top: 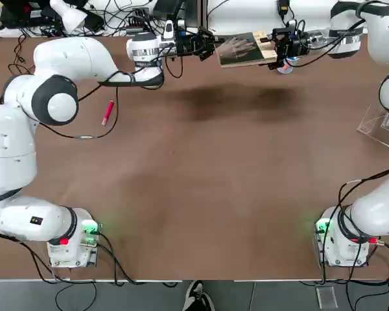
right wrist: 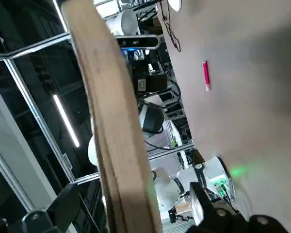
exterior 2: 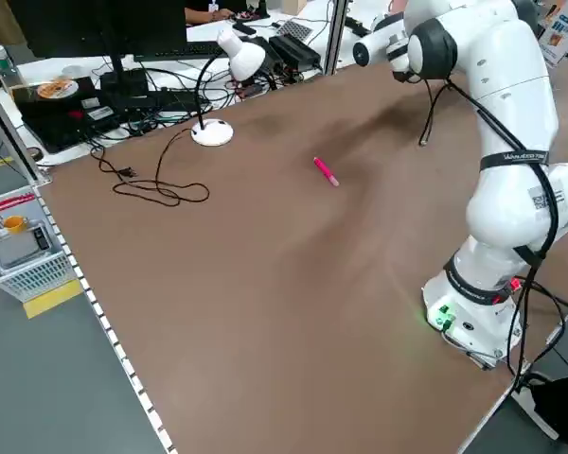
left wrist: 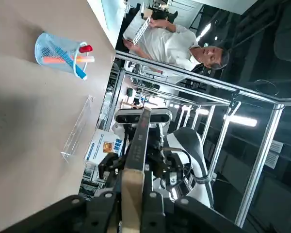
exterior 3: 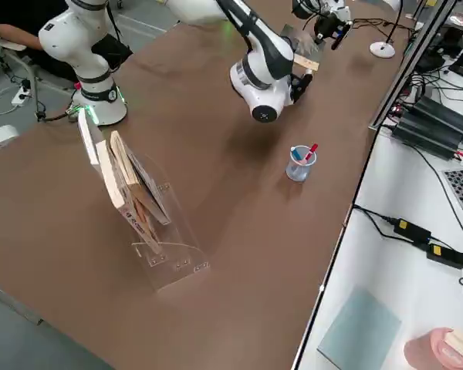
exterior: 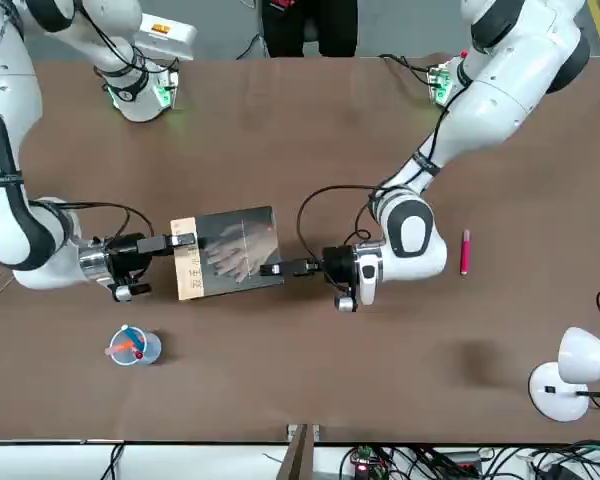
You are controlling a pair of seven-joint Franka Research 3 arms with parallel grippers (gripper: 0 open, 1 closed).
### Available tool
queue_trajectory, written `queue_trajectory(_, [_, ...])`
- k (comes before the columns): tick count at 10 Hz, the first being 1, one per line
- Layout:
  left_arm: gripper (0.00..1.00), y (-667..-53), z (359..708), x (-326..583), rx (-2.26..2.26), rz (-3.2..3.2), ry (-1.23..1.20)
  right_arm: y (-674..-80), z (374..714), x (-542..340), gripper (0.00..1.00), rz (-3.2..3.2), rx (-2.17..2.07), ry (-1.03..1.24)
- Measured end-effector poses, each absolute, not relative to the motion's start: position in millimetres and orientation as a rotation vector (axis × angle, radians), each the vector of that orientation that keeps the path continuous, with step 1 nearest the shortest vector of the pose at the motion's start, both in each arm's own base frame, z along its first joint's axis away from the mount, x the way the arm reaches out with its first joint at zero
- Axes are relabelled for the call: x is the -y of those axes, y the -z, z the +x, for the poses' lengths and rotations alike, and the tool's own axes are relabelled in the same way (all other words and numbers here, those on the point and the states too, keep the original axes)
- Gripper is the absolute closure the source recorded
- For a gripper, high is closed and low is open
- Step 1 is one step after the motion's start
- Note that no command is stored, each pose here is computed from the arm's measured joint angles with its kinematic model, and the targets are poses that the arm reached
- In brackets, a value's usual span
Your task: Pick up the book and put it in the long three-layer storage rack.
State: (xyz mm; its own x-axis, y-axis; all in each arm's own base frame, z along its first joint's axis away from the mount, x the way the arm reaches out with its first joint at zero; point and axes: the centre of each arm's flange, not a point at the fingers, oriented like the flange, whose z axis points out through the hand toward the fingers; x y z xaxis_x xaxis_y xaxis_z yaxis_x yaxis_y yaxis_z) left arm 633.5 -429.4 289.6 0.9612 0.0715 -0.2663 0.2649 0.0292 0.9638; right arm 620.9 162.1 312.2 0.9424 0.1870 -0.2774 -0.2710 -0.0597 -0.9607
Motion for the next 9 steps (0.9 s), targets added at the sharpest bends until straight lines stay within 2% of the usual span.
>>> queue_trajectory(9, [0.98, -289.3, 633.2, 429.8, -0.269, 1.540, 0.153, -318.5, 621.4, -160.1, 0.00, -1.614, -0.019, -0.283])
